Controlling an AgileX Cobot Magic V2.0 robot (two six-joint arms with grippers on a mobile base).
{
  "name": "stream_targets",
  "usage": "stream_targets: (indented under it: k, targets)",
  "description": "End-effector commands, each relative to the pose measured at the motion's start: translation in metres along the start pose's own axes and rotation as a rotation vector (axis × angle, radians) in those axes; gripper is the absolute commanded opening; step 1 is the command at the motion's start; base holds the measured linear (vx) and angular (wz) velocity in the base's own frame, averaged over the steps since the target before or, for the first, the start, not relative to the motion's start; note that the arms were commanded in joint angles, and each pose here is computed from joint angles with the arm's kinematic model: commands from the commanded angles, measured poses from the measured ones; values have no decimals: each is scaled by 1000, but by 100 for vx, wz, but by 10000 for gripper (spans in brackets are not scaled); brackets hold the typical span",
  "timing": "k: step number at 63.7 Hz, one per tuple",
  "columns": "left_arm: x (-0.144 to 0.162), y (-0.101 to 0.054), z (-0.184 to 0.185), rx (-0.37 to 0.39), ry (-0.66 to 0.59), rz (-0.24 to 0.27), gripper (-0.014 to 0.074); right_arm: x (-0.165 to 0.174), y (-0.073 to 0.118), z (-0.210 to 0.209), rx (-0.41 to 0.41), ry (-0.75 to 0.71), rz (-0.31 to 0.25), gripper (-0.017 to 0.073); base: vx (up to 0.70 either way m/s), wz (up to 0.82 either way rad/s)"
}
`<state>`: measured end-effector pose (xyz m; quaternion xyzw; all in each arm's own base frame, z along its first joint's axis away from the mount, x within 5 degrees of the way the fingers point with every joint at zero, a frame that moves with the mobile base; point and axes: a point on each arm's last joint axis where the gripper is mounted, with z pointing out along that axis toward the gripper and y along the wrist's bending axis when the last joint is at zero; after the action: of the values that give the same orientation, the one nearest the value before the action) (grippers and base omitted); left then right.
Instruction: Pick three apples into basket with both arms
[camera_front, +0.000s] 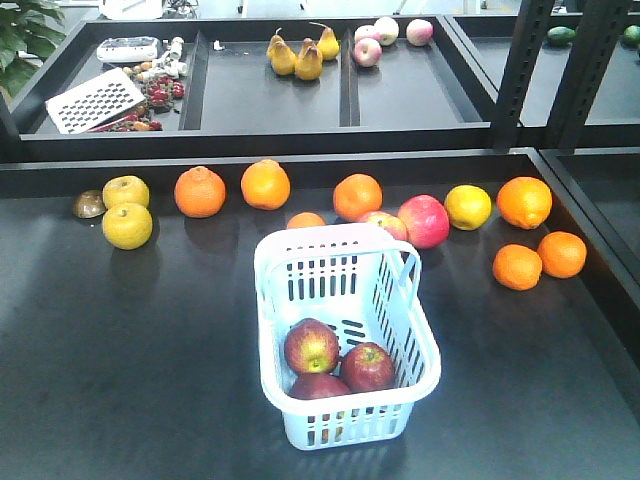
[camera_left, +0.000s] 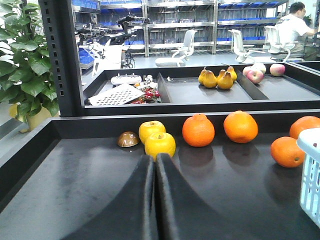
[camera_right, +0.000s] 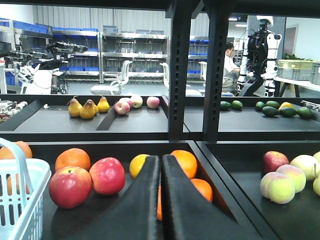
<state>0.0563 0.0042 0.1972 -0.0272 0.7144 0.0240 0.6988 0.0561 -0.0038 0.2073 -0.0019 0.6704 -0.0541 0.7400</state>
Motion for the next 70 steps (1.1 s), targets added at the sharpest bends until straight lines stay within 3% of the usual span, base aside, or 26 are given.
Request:
stream_targets:
  k: [1, 70]
  targets:
    - [-5, 0, -1, 1, -89, -17, -6, -3, 1, -1, -4, -82, -14, -4, 0, 0]
    - [-5, 0, -1, 1, -89, -17, -6, -4, 1, -1, -4, -82, -15, -4, 0, 0]
